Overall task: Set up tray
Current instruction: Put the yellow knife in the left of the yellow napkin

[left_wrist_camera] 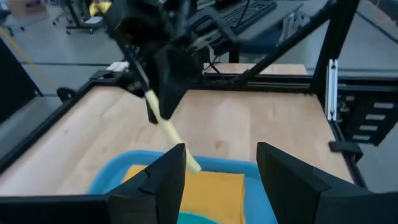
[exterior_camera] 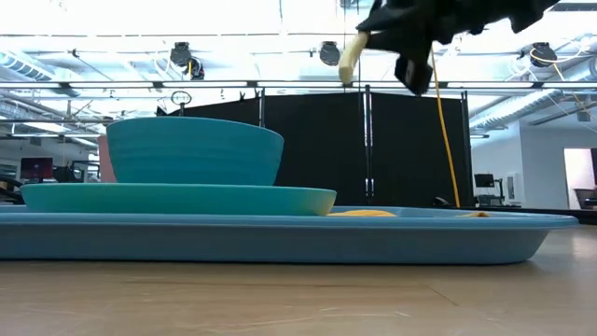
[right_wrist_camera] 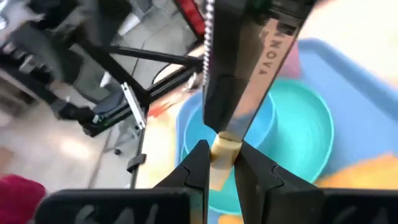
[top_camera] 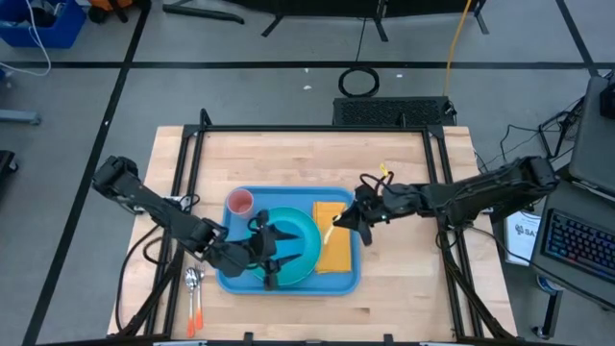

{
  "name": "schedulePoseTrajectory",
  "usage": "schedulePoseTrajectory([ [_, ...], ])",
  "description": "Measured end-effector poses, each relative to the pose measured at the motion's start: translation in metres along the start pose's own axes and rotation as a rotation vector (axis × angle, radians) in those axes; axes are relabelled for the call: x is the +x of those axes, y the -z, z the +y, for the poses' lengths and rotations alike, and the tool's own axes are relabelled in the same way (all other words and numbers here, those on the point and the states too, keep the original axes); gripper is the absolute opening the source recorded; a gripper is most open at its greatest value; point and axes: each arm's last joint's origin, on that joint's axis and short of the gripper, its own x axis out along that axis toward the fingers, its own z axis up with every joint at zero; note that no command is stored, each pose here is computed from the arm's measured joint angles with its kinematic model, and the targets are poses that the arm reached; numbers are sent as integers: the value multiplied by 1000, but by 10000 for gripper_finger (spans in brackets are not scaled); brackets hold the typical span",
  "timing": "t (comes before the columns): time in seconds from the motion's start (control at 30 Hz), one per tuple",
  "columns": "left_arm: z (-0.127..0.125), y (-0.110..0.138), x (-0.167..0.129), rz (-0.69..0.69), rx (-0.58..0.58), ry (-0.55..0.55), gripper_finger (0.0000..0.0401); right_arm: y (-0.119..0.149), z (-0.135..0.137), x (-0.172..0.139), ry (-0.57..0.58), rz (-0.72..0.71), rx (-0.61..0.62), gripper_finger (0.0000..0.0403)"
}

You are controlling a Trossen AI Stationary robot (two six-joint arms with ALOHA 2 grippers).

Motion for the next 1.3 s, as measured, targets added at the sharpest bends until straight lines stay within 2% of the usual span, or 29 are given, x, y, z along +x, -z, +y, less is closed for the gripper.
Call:
schedulePoseTrajectory([
  [0.2, 15, -9, -20, 22, 34, -15, 200, 4, -24, 12, 13, 136, 268, 38],
  [0.43, 21, -2, -28, 103, 72, -27, 200, 15, -43, 28, 15, 305, 579, 38],
  [0.6, 24, 2, -29, 132, 62, -86, 200, 27, -56, 41, 56, 394, 711, 38],
  [0.8, 25, 3, -35, 135, 72, -108, 200, 47, -70, 62, 110, 517, 782, 38],
  [1.03, 24, 2, -41, 128, 72, -111, 200, 42, -66, 89, 72, 581, 805, 38],
  [1.3, 20, 4, -45, 126, 83, -100, 200, 39, -84, 86, 198, 605, 907, 38],
])
